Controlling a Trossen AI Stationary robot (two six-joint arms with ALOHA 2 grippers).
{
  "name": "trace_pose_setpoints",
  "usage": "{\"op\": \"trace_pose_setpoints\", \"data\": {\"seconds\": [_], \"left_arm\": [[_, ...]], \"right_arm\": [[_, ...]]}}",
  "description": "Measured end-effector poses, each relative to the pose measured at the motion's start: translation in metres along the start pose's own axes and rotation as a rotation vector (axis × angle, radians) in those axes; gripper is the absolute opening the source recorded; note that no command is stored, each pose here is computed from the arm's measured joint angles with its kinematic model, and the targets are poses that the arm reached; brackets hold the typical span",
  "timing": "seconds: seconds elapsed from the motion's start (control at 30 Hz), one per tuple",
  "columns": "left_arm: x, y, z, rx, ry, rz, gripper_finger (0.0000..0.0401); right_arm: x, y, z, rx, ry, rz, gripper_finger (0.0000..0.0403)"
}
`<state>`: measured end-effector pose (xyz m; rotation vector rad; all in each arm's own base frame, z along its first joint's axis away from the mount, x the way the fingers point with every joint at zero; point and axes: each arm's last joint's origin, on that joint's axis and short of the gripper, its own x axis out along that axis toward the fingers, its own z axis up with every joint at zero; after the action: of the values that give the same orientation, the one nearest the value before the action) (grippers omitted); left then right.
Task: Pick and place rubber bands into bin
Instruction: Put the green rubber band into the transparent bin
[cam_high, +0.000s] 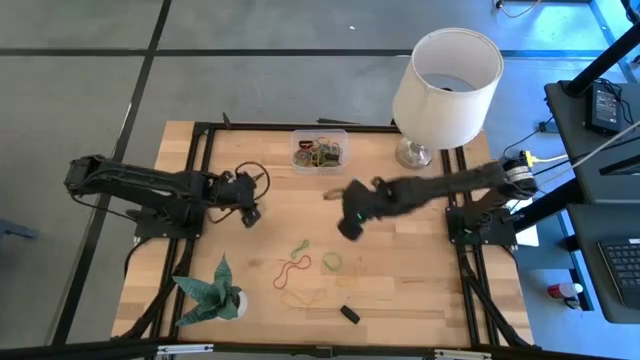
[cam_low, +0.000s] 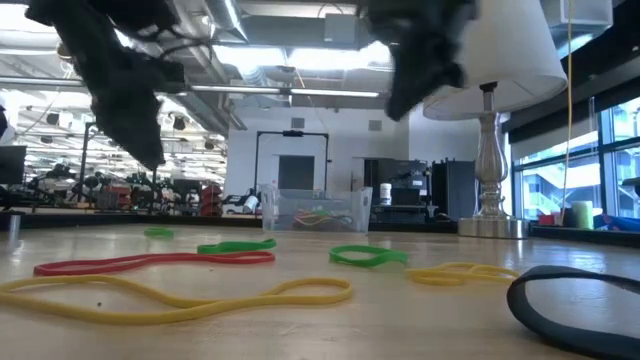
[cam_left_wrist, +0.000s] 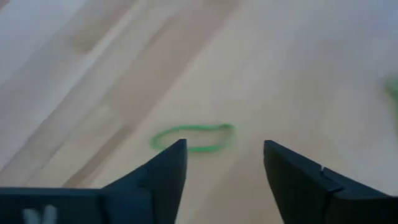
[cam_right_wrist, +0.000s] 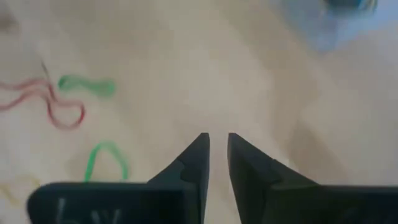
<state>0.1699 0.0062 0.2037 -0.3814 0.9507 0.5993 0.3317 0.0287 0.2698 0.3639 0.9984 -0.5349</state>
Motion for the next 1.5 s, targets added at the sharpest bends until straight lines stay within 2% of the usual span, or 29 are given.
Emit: {"op": "trace_pose_setpoints", "data": {"seconds": [0.13, 0.33, 0.47, 0.63, 0.77, 0.9, 1.03, 1.13, 1.23, 1.33, 1.5], "left_arm": [[0.014, 0.011, 0.006, -0.118, 0.028, 0.105, 0.0229], [0.039, 0.02, 0.013, -0.055, 0.122, 0.167, 0.0218], [0.058, 0.025, 0.015, -0.098, 0.185, 0.202, 0.0195], [0.081, 0.029, 0.014, -0.157, 0.282, 0.211, 0.0177], [0.096, 0.031, 0.011, -0.187, 0.371, 0.198, 0.0164], [0.1, 0.029, 0.013, -0.236, 0.403, 0.178, 0.0111], [0.094, 0.022, 0.023, -0.27, 0.381, 0.178, 0.0018], [0.084, 0.008, 0.046, -0.299, 0.331, 0.094, 0.0004], [0.074, -0.003, 0.066, -0.292, 0.272, 0.073, 0.0002], [0.057, -0.021, 0.093, -0.284, 0.149, 0.037, 0.0002], [0.026, -0.04, 0.133, -0.256, -0.041, 0.029, 0.0002]], "right_arm": [[-0.007, 0.006, -0.05, 0.062, -0.004, 0.024, 0.0054], [-0.015, 0.001, -0.116, 0.164, 0.018, 0.107, 0.0041], [-0.022, -0.007, -0.146, 0.206, 0.044, 0.135, 0.0034], [-0.032, -0.018, -0.165, 0.184, 0.051, 0.166, 0.0026], [-0.04, -0.03, -0.17, 0.149, -0.007, 0.148, 0.0024], [-0.048, -0.042, -0.169, 0.101, -0.072, 0.11, 0.0024], [-0.055, -0.051, -0.168, 0.006, -0.12, 0.083, 0.0024], [-0.059, -0.06, -0.169, -0.06, -0.111, 0.049, 0.0023], [-0.061, -0.077, -0.176, -0.08, -0.114, 0.054, 0.001], [-0.055, -0.096, -0.188, -0.059, -0.137, 0.14, 0.0005], [-0.039, -0.114, -0.206, -0.017, -0.242, 0.378, 0.0004]]}}
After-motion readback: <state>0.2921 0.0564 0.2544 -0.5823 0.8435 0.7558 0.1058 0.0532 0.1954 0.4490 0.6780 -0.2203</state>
